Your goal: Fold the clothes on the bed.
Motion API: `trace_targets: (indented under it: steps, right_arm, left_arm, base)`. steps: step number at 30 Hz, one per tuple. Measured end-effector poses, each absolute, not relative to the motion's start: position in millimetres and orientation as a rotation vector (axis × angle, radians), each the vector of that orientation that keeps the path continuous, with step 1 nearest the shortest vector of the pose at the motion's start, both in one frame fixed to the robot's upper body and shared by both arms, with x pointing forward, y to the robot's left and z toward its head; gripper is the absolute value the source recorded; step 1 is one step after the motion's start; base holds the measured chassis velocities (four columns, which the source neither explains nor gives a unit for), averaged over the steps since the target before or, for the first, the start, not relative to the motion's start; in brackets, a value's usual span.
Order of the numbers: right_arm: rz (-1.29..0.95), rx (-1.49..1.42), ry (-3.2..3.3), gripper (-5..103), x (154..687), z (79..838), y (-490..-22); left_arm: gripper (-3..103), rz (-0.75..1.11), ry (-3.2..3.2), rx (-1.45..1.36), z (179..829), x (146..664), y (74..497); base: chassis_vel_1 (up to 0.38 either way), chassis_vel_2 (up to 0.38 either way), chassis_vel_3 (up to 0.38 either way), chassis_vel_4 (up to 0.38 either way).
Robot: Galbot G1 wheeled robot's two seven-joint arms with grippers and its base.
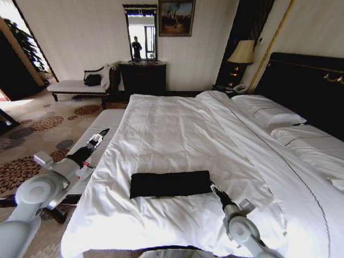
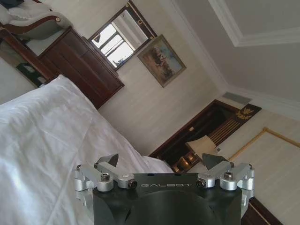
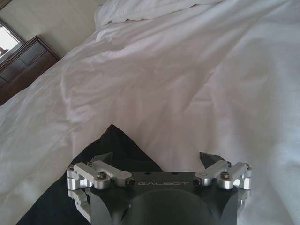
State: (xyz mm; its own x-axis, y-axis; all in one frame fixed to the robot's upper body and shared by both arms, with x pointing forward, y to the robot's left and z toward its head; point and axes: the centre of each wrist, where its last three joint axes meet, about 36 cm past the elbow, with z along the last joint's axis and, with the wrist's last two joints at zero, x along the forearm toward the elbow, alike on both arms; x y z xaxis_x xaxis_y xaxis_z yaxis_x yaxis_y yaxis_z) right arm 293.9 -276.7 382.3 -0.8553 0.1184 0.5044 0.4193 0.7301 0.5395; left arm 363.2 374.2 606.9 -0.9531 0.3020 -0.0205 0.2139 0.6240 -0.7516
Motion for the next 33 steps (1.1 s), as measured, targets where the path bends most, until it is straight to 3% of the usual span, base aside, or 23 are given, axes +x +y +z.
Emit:
trace_targets:
  steps: [9,23,26,31,33]
  right_arm:
    - [-1.055,-0.396,-2.458,100,308,388,-270]
    - [-1.136,-0.356,-2.405,103,330,369,-266]
    - [-1.136,-0.334,-2.400,100,332,367,-263]
    - [-1.124,-0.323,-2.390,76,334,360,-259]
    - [-1.122,-0.324,-2.390,76,334,359,-259]
  left_arm:
    - [100,1.194,-2.747,-0.626,638,357,339]
    - [100,1.148,-2.734,-0.659,633,364,323]
    - [100,1.145,-2.738,-0.666,635,365,322]
    - [100,1.148,-2.740,-0.685,638,363,320]
    - [100,1.150,-2.740,-0.686,638,363,319]
  base:
    - [0.000,0.000,0.000,0.000]
    - [0.000,0.000,0.000,0.000]
    - [0.000,0.000,0.000,0.000]
    - [0.000,0.000,0.000,0.000]
    - [0.000,0.000,0.000,0.000]
